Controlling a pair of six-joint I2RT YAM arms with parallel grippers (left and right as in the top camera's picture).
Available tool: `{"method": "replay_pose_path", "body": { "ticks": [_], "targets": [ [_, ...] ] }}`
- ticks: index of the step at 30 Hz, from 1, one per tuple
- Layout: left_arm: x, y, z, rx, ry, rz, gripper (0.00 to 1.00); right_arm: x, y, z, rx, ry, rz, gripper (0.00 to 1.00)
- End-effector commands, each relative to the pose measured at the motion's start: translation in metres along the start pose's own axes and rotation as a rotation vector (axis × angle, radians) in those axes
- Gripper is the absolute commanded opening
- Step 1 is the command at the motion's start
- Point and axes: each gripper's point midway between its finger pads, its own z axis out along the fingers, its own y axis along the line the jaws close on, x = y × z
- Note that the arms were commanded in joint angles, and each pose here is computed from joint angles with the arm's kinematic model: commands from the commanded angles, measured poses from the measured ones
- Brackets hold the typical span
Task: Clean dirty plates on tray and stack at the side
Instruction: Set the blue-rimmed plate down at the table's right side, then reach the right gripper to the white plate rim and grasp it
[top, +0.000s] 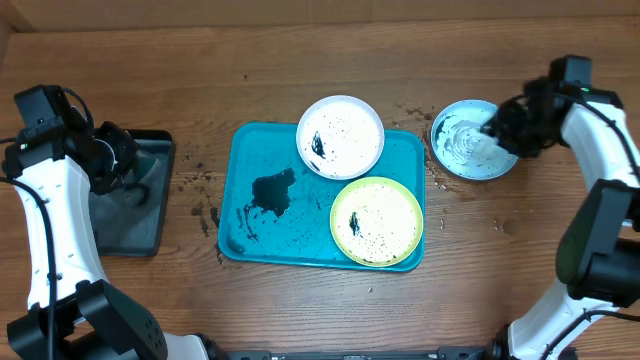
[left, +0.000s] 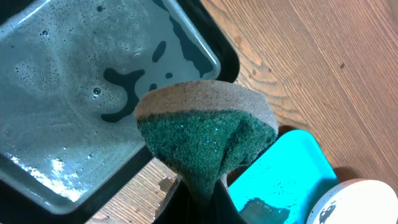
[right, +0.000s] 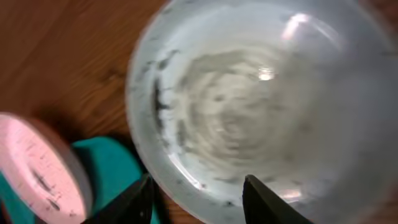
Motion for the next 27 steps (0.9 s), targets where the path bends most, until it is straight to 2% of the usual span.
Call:
{"method": "replay_pose_path", "body": {
  "ticks": [1, 5, 9, 15, 20, 27],
  "targets": [
    [-0.004, -0.006, -0.006, 0.023, -0.018, 0.025, 0.04, 0.022, 0.07, 0.013, -0.142, 0.035, -0.17, 0.52],
    [-0.003, -0.006, -0.006, 0.023, -0.018, 0.025, 0.04, 0.031, 0.107, 0.036, -0.029, -0.043, -0.324, 0.53],
    [-0.003, -0.006, -0.006, 0.021, -0.015, 0.025, 0.04, 0.043, 0.119, 0.057, 0.123, -0.101, -0.356, 0.52],
    [-0.003, -0.006, -0.006, 0.022, -0.015, 0.025, 0.04, 0.044, 0.14, 0.09, 0.079, -0.129, -0.41, 0.52],
    [-0.003, -0.006, -0.006, 0.022, -0.015, 0.025, 0.04, 0.047, 0.152, 0.095, 0.058, -0.143, -0.435, 0.52],
    [-0.003, -0.006, -0.006, 0.022, -0.014, 0.024, 0.04, 0.06, 0.149, 0.115, 0.072, -0.102, -0.454, 0.45]
  ]
}}
